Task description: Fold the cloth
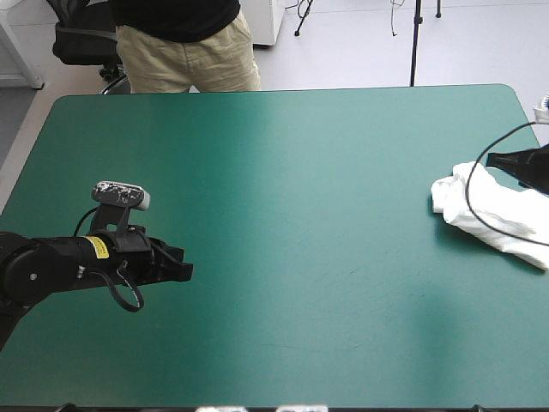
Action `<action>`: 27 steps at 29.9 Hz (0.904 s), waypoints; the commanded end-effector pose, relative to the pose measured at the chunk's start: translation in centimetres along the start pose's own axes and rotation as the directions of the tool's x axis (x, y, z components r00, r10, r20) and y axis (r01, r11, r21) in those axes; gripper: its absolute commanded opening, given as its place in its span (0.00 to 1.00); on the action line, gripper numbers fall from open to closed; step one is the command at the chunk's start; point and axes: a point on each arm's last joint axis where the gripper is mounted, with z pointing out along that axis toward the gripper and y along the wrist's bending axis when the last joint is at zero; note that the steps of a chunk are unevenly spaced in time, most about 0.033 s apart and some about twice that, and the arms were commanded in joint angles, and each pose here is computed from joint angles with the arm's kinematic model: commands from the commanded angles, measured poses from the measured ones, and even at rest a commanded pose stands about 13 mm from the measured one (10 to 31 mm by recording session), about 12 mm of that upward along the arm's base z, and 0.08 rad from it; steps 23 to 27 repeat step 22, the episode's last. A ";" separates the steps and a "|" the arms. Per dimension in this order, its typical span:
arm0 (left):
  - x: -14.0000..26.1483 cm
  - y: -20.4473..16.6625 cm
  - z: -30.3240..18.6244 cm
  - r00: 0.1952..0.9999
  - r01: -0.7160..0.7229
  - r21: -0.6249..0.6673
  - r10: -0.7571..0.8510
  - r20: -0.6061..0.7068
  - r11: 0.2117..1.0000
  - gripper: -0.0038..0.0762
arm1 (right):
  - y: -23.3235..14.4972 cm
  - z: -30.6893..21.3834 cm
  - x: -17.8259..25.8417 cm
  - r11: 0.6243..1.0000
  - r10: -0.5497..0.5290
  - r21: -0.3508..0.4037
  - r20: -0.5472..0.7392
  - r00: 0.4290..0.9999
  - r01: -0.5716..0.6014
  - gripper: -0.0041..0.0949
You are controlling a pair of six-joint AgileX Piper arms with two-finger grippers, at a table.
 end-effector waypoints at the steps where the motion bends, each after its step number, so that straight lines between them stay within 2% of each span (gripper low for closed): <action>1: -0.9 -0.4 -0.9 0.995 -0.014 0.021 0.012 0.100 1.000 0.03 | 3.7 -5.4 0.0 0.988 -0.104 -0.093 0.187 0.977 0.123 0.04; 6: -0.6 -0.4 -1.7 0.989 -0.064 0.000 0.063 0.131 0.998 0.03 | 7.9 -10.0 2.9 0.925 -0.249 -0.227 0.246 0.937 0.306 0.04; 10: 0.1 -0.7 -3.6 0.975 -0.095 -0.005 0.094 0.200 0.995 0.03 | 8.7 -12.2 5.9 0.878 -0.345 -0.269 0.216 0.913 0.396 0.04; 12: 0.6 -0.8 -4.6 0.967 -0.104 -0.005 0.102 0.231 0.995 0.03 | 8.3 -13.1 7.3 0.872 -0.376 -0.256 0.196 0.906 0.417 0.04; 17: 2.9 -1.3 -7.8 0.942 -0.137 -0.003 0.131 0.309 0.991 0.03 | 7.1 -15.5 11.3 0.878 -0.347 -0.248 0.259 0.902 0.409 0.04; 22: 6.4 -1.6 -11.1 0.910 -0.209 -0.023 0.203 0.362 0.978 0.03 | 6.2 -17.4 16.5 0.858 -0.317 -0.295 0.341 0.885 0.421 0.04; 27: 6.4 -1.6 -11.1 0.910 -0.209 -0.023 0.203 0.362 0.978 0.03 | 6.2 -17.4 16.5 0.858 -0.317 -0.295 0.341 0.885 0.421 0.04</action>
